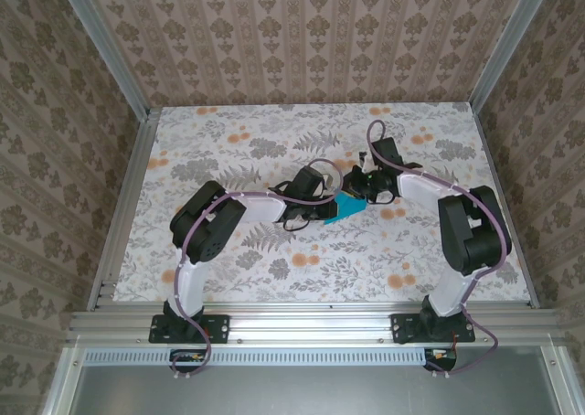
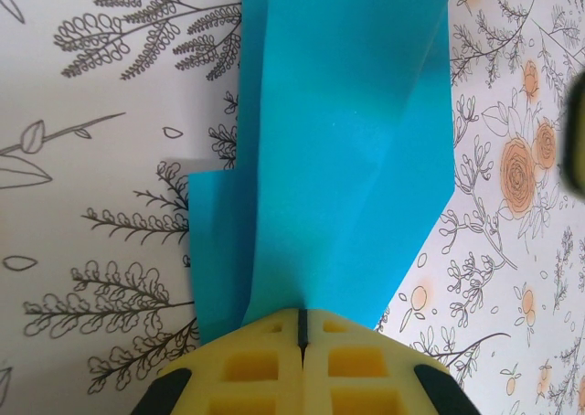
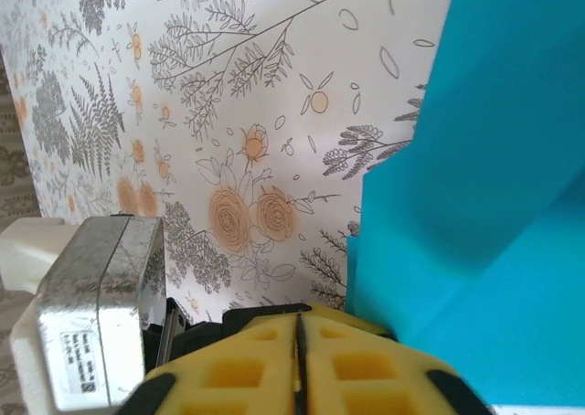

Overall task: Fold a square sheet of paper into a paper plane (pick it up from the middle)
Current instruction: Fourth fold the wing at the center of the table.

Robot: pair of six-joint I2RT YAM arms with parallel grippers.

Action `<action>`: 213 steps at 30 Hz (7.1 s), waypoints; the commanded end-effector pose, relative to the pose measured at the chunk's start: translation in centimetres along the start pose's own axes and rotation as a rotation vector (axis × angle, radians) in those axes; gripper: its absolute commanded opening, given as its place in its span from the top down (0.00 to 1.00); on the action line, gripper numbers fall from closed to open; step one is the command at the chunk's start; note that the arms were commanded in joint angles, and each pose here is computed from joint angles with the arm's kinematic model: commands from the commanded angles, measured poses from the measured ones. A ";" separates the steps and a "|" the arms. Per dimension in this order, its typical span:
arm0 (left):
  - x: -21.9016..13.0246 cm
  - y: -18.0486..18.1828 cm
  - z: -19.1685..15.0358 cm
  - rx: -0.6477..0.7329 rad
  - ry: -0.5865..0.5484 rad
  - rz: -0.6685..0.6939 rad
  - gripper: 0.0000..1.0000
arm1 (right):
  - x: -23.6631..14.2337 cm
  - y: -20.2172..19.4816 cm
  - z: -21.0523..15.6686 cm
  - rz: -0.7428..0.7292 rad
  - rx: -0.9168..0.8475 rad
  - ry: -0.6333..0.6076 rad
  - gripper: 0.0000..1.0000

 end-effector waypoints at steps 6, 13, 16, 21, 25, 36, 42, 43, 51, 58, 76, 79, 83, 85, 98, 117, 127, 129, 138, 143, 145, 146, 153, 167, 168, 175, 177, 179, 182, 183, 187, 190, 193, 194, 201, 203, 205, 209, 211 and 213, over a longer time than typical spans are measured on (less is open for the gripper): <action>1.0 2.7 -4.2 -0.032 0.142 0.096 1.00 | 3.5 -2.9 -0.9 -0.022 0.047 0.074 1.00; 0.9 2.8 -4.3 -0.034 0.147 0.100 1.00 | 5.2 -5.6 -1.5 -0.066 0.083 0.107 1.00; 0.8 2.8 -4.4 -0.030 0.158 0.100 1.00 | 5.3 -6.6 -0.9 -0.070 0.097 0.094 1.00; 0.4 3.0 -5.7 -0.023 0.207 0.105 1.00 | 5.2 -7.2 1.3 -0.060 0.139 0.059 1.00; 0.0 3.3 -6.9 -0.018 0.239 0.110 1.00 | 5.1 -7.3 3.0 -0.049 0.157 0.022 1.00; -2.3 3.1 -7.7 -0.006 0.245 0.120 1.00 | 4.9 -7.0 3.6 -0.004 0.178 0.020 1.00; -4.9 2.2 -8.0 0.000 0.219 0.104 1.00 | 5.6 -6.7 -1.0 -0.027 0.165 0.085 1.00; -5.6 2.0 -7.9 0.004 0.210 0.107 1.00 | 5.7 -6.5 -1.6 -0.025 0.164 0.089 1.00; -8.9 -0.2 -3.5 0.035 0.026 0.080 1.00 | 7.1 -4.8 -5.7 0.002 0.177 0.135 1.00; -7.0 -0.5 -3.4 -0.010 0.006 0.007 0.99 | 7.2 -2.0 -6.2 0.079 0.159 0.148 0.99; -5.0 3.2 -7.5 -0.062 0.131 0.120 1.00 | 4.8 1.5 -5.4 0.167 0.027 0.148 0.89; -4.7 3.4 -7.8 -0.070 0.138 0.117 1.00 | 5.0 0.7 -6.2 0.128 0.018 0.166 0.89; -4.7 3.5 -8.0 -0.077 0.143 0.112 1.00 | 5.8 -1.0 -7.1 0.075 0.040 0.183 0.90; -4.8 3.6 -8.2 -0.084 0.143 0.106 1.00 | 6.1 -1.7 -7.4 0.063 0.048 0.192 0.90; -7.3 1.2 -5.0 -0.061 0.051 0.018 0.99 | 7.5 -4.0 -6.8 -0.018 0.080 0.215 0.92; -8.0 4.2 -12.2 -0.110 0.263 0.148 1.00 | 7.9 -5.3 -6.7 -0.091 0.102 0.214 0.93; -9.9 0.6 -6.3 -0.053 0.069 0.037 0.99 | 7.9 -4.5 -6.8 -0.056 0.113 0.227 0.93; -9.6 0.0 -4.0 -0.056 -0.025 0.007 0.99 | 8.0 -4.3 -6.9 -0.043 0.119 0.232 0.93; -5.9 1.2 -3.0 -0.082 -0.018 0.046 1.00 | 8.2 -2.7 -7.9 0.014 0.133 0.259 0.92; -5.6 2.9 -5.2 -0.083 0.062 0.126 1.00 | 8.0 -2.6 -7.6 0.010 0.113 0.250 0.92; -5.6 3.4 -6.2 -0.080 0.097 0.145 1.00 | 8.0 -2.6 -7.0 0.007 0.107 0.241 0.92; -5.6 3.6 -6.7 -0.082 0.115 0.151 1.00 | 7.9 -2.7 -6.6 0.007 0.107 0.233 0.92; -5.7 4.8 -9.6 -0.104 0.210 0.194 1.00 | 7.4 -3.4 -2.7 0.039 0.126 0.174 0.92; -5.6 4.8 -10.3 -0.109 0.251 0.191 1.00 | 7.3 -4.3 3.3 0.060 0.213 0.073 0.91; -5.7 4.6 -10.0 -0.106 0.243 0.186 1.00 | 7.4 -4.2 3.1 0.061 0.217 0.080 0.91; -8.4 1.4 -3.9 -0.040 0.061 0.118 0.99 | 7.7 -3.8 -1.0 0.055 0.204 0.157 0.91; -8.9 0.5 -2.4 -0.035 0.001 0.084 0.96 | 7.9 -3.5 -2.6 0.057 0.209 0.174 0.91; -8.8 0.0 -1.6 -0.049 -0.042 0.057 0.93 | 8.1 -3.1 -4.2 0.060 0.223 0.181 0.91; -8.1 0.5 -1.7 -0.080 -0.055 0.057 0.93 | 8.4 -2.5 -6.1 0.073 0.245 0.189 0.91; -7.8 0.7 -1.8 -0.083 -0.049 0.061 0.94 | 8.5 -2.2 -6.4 0.083 0.253 0.189 0.91; -6.8 1.8 -2.8 -0.098 -0.014 0.099 0.98 | 8.8 -1.4 -7.8 0.110 0.257 0.208 0.91; -6.2 2.9 -3.9 -0.113 0.027 0.139 1.00 | 8.8 -1.0 -7.9 0.116 0.247 0.216 0.91; -6.1 3.8 -5.4 -0.123 0.073 0.181 1.00 | 8.6 -0.5 -7.5 0.118 0.217 0.215 0.91; -6.2 4.0 -5.8 -0.126 0.084 0.188 1.00 | 8.5 -0.2 -7.3 0.125 0.200 0.214 0.91; -6.4 5.0 -7.6 -0.137 0.134 0.233 1.00 | 7.1 0.4 -6.1 0.058 0.045 0.175 0.89; -6.3 5.0 -7.7 -0.139 0.134 0.224 1.00 | 6.8 0.4 -6.0 0.038 -0.008 0.169 0.88; -6.1 4.7 -7.6 -0.138 0.129 0.203 1.00 | 6.7 0.3 -6.1 0.025 -0.038 0.172 0.88; -6.1 4.2 -6.9 -0.139 0.105 0.169 1.00 | 7.3 -0.9 -6.0 -0.028 -0.043 0.172 0.89; -6.4 3.8 -6.2 -0.140 0.081 0.145 1.00 | 7.6 -1.4 -5.9 -0.052 -0.038 0.173 0.89; -6.8 3.2 -5.1 -0.143 0.044 0.115 1.00 | 7.9 -1.7 -6.0 -0.065 -0.029 0.184 0.89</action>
Point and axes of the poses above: each hand's point on the last joint's axis, 136 mm out from that joint toward the fingers, its own x axis out along the fingers, its own y axis along the line the jaws close on, z = x × y, the point moved 2 cm from there along -x, back along the fingers, and after that the axes turned 12 degrees about x, right-handed, at the moved point
